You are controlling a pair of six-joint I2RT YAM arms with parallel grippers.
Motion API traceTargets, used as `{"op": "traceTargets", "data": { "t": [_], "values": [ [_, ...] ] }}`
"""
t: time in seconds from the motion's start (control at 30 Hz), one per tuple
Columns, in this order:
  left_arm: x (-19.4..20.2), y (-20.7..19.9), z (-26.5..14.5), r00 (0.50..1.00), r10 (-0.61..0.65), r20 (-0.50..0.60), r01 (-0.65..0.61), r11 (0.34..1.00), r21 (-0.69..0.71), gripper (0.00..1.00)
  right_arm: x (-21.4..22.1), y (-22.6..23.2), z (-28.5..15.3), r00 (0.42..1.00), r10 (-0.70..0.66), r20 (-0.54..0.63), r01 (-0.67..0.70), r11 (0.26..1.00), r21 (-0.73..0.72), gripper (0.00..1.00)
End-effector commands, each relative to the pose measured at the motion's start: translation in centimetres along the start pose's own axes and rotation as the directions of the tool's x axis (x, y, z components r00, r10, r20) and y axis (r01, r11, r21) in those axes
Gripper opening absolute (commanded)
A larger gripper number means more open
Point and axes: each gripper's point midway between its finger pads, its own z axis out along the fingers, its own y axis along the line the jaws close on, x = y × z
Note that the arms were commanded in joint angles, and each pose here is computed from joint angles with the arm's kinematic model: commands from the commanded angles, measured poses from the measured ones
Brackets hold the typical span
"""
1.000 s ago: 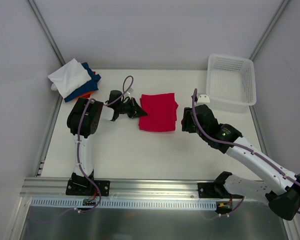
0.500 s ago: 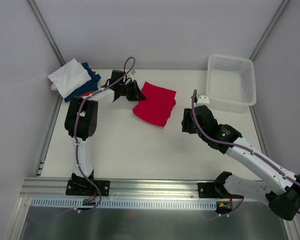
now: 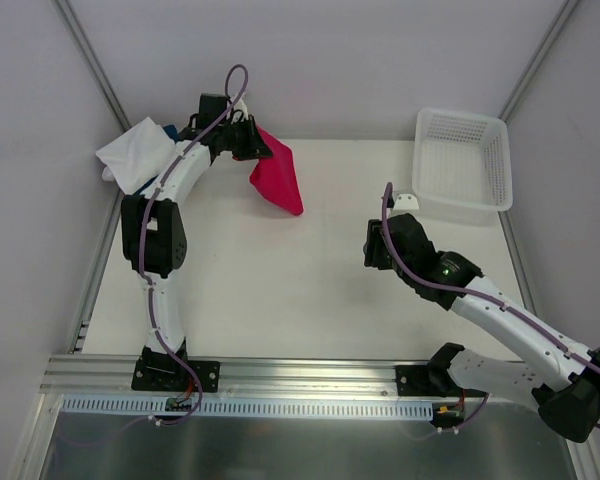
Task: Fold and stack the t-shirts
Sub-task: Neatly place the folded tshirt to the corner
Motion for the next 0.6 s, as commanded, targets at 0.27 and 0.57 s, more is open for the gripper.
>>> {"op": "traceTargets", "data": {
  "t": [0.27, 0.57],
  "values": [
    [-7.1, 2.9, -4.5, 0.992, 0.066, 0.111, -0.057, 0.994, -0.089, 0.00, -1.1, 0.6, -0.1, 0.999, 0.004, 0.047, -0.003, 0.999, -0.034, 0.48],
    [-11.1, 5.2, -7.9, 0.974, 0.110, 0.199, -0.077, 0.983, -0.167, 0.00, -0.8, 1.2, 0.4, 0.999, 0.009, 0.039, -0.007, 0.998, -0.056, 0.48]
  ]
}}
